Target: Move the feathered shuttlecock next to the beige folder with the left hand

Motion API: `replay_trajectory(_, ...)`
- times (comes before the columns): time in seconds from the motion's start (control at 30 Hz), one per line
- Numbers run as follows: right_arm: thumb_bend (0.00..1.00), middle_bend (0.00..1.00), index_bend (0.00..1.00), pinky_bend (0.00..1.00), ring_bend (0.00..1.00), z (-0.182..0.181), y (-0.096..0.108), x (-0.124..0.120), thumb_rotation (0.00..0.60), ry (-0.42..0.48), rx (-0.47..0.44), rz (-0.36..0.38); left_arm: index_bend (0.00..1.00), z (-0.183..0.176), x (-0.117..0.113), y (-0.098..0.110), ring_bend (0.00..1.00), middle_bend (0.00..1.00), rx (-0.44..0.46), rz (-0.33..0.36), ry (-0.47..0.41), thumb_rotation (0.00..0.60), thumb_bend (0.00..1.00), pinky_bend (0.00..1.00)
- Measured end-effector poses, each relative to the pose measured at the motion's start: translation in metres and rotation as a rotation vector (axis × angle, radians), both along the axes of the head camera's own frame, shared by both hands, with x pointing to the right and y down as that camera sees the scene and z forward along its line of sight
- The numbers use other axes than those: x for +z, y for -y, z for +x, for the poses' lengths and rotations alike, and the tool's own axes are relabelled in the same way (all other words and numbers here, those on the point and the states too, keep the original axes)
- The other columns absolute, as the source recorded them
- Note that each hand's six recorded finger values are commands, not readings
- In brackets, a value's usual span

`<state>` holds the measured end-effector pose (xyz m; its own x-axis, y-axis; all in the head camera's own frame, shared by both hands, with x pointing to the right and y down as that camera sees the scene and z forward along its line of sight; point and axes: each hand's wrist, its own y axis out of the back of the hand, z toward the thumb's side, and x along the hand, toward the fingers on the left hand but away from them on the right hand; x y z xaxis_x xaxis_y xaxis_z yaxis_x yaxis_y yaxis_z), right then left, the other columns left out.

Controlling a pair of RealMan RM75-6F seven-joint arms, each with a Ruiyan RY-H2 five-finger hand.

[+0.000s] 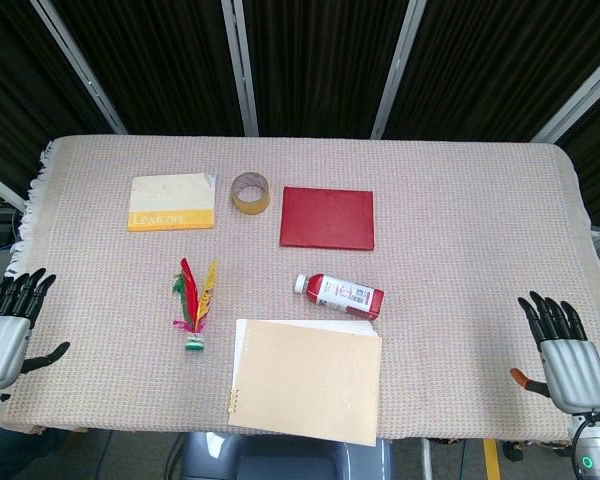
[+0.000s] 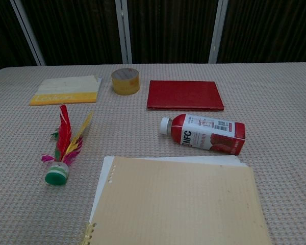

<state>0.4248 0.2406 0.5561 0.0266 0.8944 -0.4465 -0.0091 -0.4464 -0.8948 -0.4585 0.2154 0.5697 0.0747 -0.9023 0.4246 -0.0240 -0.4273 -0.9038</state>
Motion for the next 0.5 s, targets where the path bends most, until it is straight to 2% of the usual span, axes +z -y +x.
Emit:
replay_trajectory(0.23, 0.08, 0.00, 0.00, 0.00, 0.00, -0.001, -0.002, 0.001, 0.600, 0.004, -0.008, -0.008, 0.00, -0.001, 0.004, 0.002, 0.00, 0.00, -0.008, -0.007, 0.010, 0.567, 0.18, 0.00)
replay_trajectory(0.37, 0.08, 0.00, 0.00, 0.00, 0.00, 0.001, -0.003, -0.005, 0.600, 0.013, -0.004, 0.007, 0.00, 0.004, 0.007, 0.006, 0.00, 0.00, 0.018, 0.010, 0.011, 0.566, 0.19, 0.00)
replay_trajectory(0.5, 0.08, 0.00, 0.00, 0.00, 0.00, 0.005, -0.006, -0.014, 0.600, 0.028, 0.004, 0.031, 0.08, 0.004, 0.015, 0.013, 0.00, 0.00, 0.037, 0.015, 0.023, 0.571, 0.19, 0.00)
